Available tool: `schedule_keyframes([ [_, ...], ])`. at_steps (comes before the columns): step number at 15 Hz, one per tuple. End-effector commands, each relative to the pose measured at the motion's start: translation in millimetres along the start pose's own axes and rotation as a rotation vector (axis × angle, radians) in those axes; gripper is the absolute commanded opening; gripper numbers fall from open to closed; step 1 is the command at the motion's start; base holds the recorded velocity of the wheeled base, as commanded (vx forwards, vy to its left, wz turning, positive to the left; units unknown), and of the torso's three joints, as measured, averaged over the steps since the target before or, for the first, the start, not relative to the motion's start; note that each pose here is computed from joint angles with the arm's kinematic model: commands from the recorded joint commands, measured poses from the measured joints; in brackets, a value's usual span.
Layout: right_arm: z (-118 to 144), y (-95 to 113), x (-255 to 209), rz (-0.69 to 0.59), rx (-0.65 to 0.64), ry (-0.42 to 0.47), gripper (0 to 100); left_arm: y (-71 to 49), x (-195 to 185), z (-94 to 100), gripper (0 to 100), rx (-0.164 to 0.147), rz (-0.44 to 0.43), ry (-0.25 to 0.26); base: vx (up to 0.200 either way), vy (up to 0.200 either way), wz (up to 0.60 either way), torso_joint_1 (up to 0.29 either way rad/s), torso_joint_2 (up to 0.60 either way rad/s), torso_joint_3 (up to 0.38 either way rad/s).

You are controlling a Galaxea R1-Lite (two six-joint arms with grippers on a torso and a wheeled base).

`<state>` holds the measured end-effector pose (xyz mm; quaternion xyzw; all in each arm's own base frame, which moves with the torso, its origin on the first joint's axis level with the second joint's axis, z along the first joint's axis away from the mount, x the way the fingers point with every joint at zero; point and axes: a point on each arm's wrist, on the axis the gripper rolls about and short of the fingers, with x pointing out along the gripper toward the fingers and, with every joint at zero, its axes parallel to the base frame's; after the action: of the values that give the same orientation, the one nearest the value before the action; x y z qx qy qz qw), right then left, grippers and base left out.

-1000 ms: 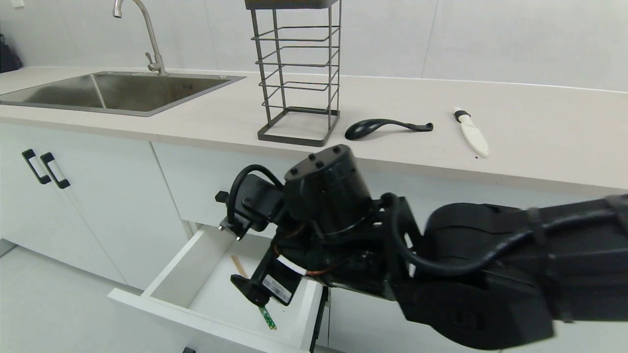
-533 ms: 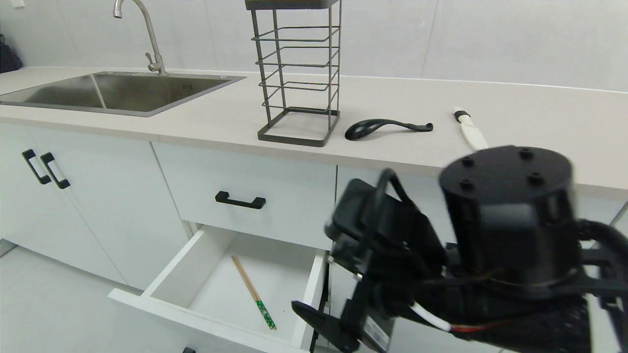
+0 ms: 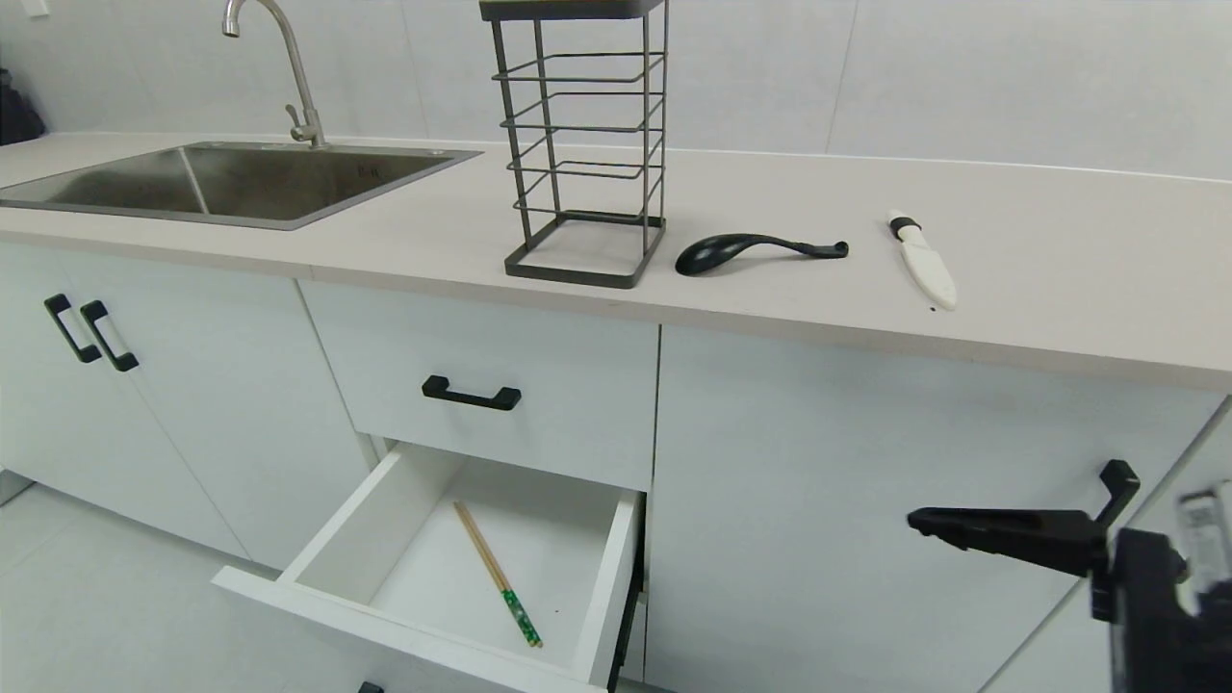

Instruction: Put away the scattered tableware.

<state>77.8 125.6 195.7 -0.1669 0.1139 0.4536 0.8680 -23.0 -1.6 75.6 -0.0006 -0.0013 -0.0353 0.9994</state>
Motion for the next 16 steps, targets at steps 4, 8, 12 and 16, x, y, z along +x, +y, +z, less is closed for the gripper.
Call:
schedule_keyframes([
  [4,-46.8,-6.6,-70.0,-0.127,0.124,-0.159,100,0.0,0.1,0.1,100,0.000,0.000,0.001,0.000,0.000,0.00,0.000,0.00,0.000],
  [8,-56.7,-4.4,-83.4,-0.127,0.147,-0.214,100,0.0,0.1,0.1,100,0.000,0.000,0.001,0.000,0.000,0.00,0.000,0.00,0.000],
  [12,-75.5,-2.9,-94.1,-0.198,0.199,-0.242,100,0.0,0.1,0.1,100,0.000,0.000,0.001,0.000,0.000,0.00,0.000,0.00,0.000],
  [16,-85.7,-0.6,-105.5,-0.245,0.209,-0.281,100,0.0,0.1,0.1,100,0.000,0.000,0.001,0.000,0.000,0.00,0.000,0.00,0.000],
])
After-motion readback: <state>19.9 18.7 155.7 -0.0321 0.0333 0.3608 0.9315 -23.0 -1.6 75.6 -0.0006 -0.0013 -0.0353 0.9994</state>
